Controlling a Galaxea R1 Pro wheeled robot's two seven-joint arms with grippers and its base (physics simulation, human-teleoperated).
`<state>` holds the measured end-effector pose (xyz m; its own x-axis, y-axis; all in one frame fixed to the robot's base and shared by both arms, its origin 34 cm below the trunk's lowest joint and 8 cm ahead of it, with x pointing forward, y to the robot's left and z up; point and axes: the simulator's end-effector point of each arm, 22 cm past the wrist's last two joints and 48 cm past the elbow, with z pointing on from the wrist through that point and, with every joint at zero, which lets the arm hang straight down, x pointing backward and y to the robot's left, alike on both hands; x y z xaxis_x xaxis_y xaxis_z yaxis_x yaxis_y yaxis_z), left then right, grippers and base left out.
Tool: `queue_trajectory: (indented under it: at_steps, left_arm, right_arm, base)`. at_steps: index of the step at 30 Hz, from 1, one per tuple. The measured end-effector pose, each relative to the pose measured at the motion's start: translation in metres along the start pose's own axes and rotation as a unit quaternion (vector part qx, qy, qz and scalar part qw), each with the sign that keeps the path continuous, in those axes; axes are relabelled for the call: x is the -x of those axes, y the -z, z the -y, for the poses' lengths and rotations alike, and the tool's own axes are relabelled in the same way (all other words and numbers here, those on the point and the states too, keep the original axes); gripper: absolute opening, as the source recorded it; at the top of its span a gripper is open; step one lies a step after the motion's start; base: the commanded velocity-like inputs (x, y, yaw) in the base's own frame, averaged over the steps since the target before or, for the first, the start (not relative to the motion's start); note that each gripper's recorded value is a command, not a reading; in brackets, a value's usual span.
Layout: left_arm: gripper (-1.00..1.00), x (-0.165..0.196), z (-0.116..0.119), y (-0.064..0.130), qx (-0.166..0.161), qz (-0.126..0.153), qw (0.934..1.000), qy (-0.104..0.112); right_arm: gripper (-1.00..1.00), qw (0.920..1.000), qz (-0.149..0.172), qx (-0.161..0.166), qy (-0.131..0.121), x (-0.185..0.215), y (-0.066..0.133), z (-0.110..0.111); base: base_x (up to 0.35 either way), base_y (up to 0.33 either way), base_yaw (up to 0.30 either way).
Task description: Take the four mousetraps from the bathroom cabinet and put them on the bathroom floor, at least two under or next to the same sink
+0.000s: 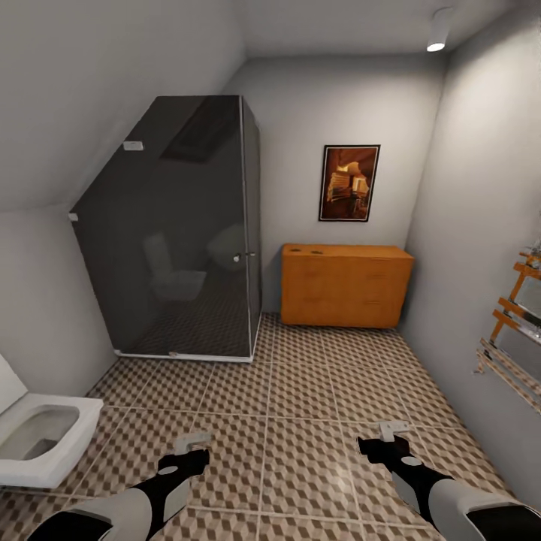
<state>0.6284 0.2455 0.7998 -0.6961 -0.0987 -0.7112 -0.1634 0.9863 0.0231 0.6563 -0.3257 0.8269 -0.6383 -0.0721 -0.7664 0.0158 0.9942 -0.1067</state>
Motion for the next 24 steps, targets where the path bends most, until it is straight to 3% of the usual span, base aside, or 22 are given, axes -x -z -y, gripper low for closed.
queue_trajectory:
  at_steps: [17,24]
  left_arm:
    - [1.0,-0.0006,0.0034,0.0005,-0.002,-0.001,1.0,0.0]
    - [1.0,-0.0006,0.0034,0.0005,-0.002,-0.001,1.0,0.0]
  right_arm:
    - [1.0,1.0,0.0,0.0,0.0,0.0,0.0,-0.0001]
    - [1.0,1.0,0.0,0.0,0.0,0.0,0.0,-0.0003]
  base:
    - [0.325,-0.088,-0.023]
    - [0.325,-0.098,0.109]
